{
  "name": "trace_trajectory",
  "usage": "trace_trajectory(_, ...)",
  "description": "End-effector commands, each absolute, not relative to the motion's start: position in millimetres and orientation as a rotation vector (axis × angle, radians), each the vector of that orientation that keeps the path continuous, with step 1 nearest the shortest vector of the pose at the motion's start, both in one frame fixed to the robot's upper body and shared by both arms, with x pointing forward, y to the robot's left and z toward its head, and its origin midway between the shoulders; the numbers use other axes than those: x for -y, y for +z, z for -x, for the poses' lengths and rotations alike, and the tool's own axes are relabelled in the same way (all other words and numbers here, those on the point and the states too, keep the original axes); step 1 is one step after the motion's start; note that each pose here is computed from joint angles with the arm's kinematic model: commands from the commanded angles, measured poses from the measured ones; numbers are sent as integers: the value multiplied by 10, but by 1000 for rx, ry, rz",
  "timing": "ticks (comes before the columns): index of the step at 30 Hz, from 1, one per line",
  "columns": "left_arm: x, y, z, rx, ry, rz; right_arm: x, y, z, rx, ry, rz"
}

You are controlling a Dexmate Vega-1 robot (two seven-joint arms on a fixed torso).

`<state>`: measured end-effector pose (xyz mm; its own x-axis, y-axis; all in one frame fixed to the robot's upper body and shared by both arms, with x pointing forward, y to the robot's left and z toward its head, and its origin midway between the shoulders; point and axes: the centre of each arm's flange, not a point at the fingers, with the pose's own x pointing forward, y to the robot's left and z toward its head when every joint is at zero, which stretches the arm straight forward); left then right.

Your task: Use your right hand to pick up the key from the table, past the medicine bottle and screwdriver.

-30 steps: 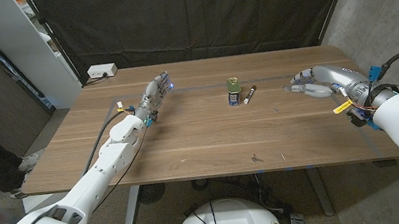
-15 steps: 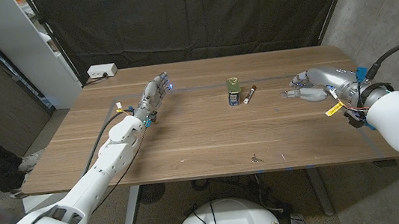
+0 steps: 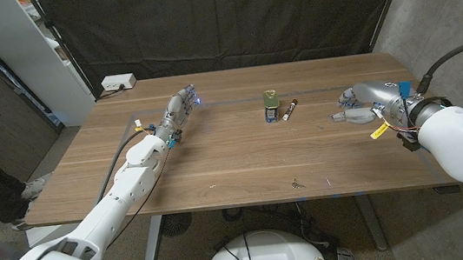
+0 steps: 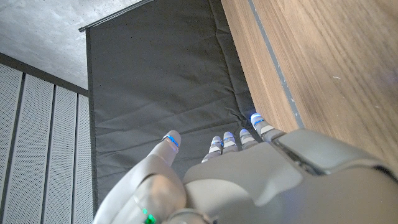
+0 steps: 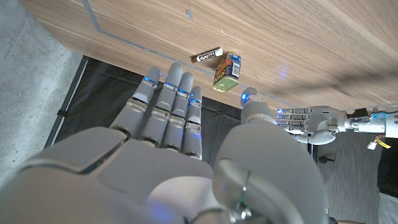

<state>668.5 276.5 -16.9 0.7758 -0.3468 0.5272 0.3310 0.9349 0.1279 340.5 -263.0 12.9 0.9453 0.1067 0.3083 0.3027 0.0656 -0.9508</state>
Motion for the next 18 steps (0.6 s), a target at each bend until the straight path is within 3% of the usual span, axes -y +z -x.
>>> trace_trajectory(1,-2781,-164,-6708,574,-369,-24,2524,115,-3423,235,-114,1558)
trace_trajectory(18,-2795,-139,-6762,570,-373,-27,2432,118,-3494,140,-39,1583)
